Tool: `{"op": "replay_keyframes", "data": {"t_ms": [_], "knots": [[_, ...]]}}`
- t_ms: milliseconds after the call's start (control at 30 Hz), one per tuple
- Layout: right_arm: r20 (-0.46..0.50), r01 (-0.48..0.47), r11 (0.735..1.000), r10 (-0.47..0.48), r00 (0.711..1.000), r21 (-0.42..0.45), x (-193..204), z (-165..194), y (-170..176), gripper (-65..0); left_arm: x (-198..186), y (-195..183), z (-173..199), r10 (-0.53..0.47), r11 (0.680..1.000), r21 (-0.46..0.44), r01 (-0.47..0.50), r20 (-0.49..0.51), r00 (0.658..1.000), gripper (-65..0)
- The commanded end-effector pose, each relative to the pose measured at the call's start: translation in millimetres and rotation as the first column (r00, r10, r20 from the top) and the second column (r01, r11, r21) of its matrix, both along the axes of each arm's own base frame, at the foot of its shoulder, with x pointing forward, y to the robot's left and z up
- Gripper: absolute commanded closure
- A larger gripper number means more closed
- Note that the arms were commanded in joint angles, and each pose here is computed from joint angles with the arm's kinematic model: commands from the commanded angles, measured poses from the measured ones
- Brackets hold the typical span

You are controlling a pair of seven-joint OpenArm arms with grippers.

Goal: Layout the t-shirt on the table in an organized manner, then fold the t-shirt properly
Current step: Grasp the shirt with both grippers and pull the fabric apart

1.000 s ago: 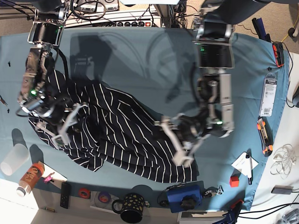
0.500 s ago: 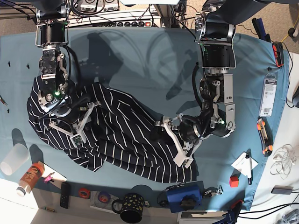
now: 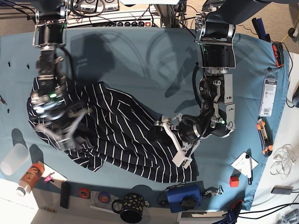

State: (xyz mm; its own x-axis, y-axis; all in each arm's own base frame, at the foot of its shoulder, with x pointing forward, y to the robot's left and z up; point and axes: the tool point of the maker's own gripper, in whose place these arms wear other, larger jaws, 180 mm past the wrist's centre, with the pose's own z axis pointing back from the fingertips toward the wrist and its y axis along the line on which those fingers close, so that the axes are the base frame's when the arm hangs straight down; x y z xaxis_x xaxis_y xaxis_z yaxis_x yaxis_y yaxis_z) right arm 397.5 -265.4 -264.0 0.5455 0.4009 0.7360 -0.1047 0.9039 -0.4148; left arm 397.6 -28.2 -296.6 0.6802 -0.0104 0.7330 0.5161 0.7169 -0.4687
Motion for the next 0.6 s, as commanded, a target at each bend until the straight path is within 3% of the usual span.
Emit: {"op": "replay_keyframes", "data": {"t_ms": [0, 133, 233, 467, 567], "knots": [[0.117, 0.030, 1.000, -0.029, 0.993, -0.006, 11.0, 38.2, -16.4, 0.0, 8.7, -4.2, 20.3, 0.000, 0.999, -0.032, 0.002, 0.055, 0.998, -36.9], [0.229, 0.126, 0.986, -0.149, 0.962, 0.113, 7.7, 78.2, -61.7, 0.0, 8.6, -4.2, 20.2, 0.000, 0.999, -0.032, 0.002, 0.054, 0.999, -36.9], [0.275, 0.168, 0.975, -0.203, 0.940, 0.147, -4.8, 97.8, -94.7, 0.0, 8.6, -4.2, 20.1, 0.000, 1.000, -0.031, 0.002, 0.055, 0.999, -36.9], [0.272, 0.328, 0.931, -0.361, 0.892, 0.159, -39.7, 115.1, -172.5, 0.0, 5.9, -4.2, 16.7, -0.007, 1.000, -0.024, 0.008, 0.041, 0.999, -36.9], [0.234, 0.344, 0.917, -0.386, 0.892, 0.202, -54.6, 110.7, -187.2, 0.0, 0.3, -5.1, 11.3, -0.026, 1.000, -0.014, 0.026, 0.012, 1.000, -36.9]]}}
